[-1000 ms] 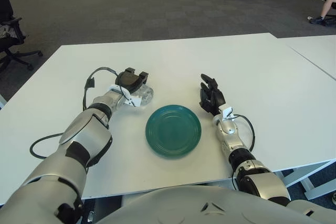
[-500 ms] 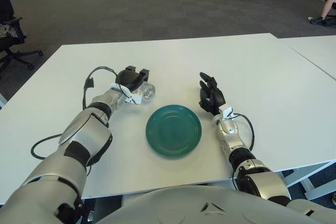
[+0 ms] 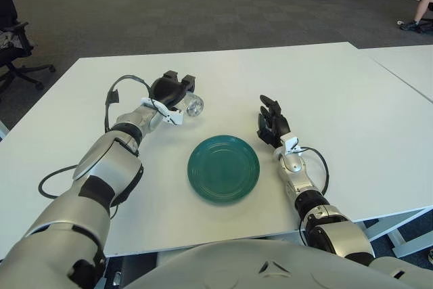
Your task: Put the bottle into the plate.
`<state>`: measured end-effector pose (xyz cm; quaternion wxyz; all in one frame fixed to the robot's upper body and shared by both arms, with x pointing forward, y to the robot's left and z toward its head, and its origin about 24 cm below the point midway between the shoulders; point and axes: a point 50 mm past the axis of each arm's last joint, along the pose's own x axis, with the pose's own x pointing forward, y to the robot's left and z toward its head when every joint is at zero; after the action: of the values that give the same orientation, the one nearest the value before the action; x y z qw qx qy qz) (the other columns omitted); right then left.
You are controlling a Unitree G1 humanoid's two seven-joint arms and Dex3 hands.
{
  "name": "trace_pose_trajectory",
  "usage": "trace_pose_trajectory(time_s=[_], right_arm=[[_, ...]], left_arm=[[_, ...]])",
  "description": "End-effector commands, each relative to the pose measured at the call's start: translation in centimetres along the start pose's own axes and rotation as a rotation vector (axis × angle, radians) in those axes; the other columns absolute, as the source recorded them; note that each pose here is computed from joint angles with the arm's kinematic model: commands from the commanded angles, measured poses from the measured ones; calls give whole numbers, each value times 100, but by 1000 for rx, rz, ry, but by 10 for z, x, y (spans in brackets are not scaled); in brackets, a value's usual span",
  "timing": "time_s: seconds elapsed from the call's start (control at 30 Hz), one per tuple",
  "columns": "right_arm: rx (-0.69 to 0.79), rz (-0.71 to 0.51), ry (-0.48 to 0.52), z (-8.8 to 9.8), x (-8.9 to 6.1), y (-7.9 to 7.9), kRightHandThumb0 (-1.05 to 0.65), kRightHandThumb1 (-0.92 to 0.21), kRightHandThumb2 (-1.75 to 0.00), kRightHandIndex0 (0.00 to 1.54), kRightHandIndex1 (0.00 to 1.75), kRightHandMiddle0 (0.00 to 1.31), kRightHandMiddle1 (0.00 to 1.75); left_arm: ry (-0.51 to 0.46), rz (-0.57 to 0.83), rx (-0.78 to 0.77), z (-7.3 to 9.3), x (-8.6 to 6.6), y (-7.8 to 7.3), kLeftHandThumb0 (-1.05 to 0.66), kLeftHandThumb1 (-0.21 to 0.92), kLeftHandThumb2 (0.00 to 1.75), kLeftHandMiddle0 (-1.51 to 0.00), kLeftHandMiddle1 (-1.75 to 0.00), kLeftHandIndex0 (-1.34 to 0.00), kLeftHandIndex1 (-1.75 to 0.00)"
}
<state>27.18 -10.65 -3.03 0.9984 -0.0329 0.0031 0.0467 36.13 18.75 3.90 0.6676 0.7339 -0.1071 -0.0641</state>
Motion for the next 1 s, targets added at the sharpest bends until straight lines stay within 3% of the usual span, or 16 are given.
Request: trace_pose_trajectory(time_s=[0.0, 0.63, 0.77, 0.97], right_arm=[[-26, -4, 138, -29, -23, -8, -75, -92, -78, 23, 1, 0, 49], [-10, -6, 133, -28, -22, -5, -71, -92, -76, 24, 1, 0, 56], [1, 3, 115, -27, -21, -6, -72, -92, -78, 24, 1, 0, 58], [22, 16, 79, -25, -22, -7, -72, -92, -79, 23, 0, 0, 61]], left_arm=[[3, 85, 5, -7, 9, 19, 0, 20, 145, -70, -171, -48, -175], [-87, 222, 8, -4, 16, 41, 0, 16, 150, -72, -172, -50, -175], [-215, 305, -17, 11, 14, 44, 0, 16, 150, -73, -172, -51, -175], [-309, 325, -52, 20, 9, 41, 0, 15, 151, -75, -171, -51, -175]])
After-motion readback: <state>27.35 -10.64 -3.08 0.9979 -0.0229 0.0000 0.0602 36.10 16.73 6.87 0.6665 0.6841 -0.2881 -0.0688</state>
